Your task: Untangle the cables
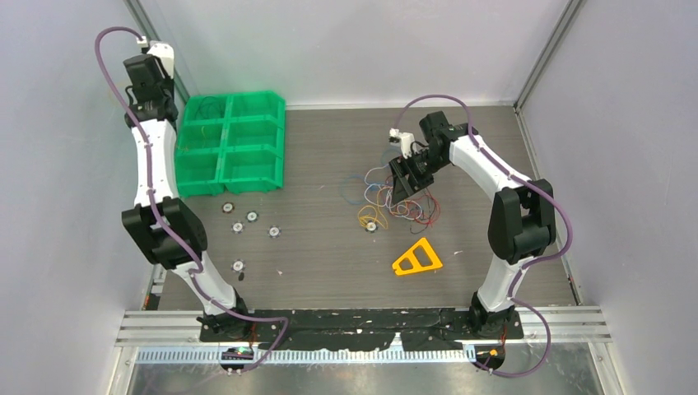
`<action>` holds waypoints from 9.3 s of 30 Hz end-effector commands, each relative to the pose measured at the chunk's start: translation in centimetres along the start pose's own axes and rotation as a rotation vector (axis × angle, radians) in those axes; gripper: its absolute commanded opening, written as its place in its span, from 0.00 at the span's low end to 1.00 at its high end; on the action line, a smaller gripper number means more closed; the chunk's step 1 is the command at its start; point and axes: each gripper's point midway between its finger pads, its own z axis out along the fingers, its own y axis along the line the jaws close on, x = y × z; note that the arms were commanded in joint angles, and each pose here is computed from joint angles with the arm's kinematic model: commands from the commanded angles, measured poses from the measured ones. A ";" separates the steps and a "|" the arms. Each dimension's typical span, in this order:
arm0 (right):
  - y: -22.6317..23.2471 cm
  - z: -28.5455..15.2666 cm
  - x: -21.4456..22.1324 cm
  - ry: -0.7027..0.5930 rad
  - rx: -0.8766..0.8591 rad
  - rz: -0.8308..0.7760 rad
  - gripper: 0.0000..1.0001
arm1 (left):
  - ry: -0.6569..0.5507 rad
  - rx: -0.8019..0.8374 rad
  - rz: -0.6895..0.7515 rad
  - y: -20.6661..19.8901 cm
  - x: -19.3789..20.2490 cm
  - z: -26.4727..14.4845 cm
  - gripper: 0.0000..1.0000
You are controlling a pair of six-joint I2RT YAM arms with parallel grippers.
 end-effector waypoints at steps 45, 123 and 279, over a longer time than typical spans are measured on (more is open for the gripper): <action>-1.9 -0.2 1.5 0.011 -0.019 0.075 0.67 | 0.109 0.768 -0.406 -10.4 1.6 0.7 0.76; -5.7 -3.5 2.1 -0.081 0.075 0.247 0.64 | -0.600 1.359 0.009 -22.1 -16.3 -37.1 0.00; 28.0 -36.7 -19.0 -1.172 -0.114 -0.709 0.05 | -0.243 1.696 -0.016 -47.3 5.8 -34.2 0.38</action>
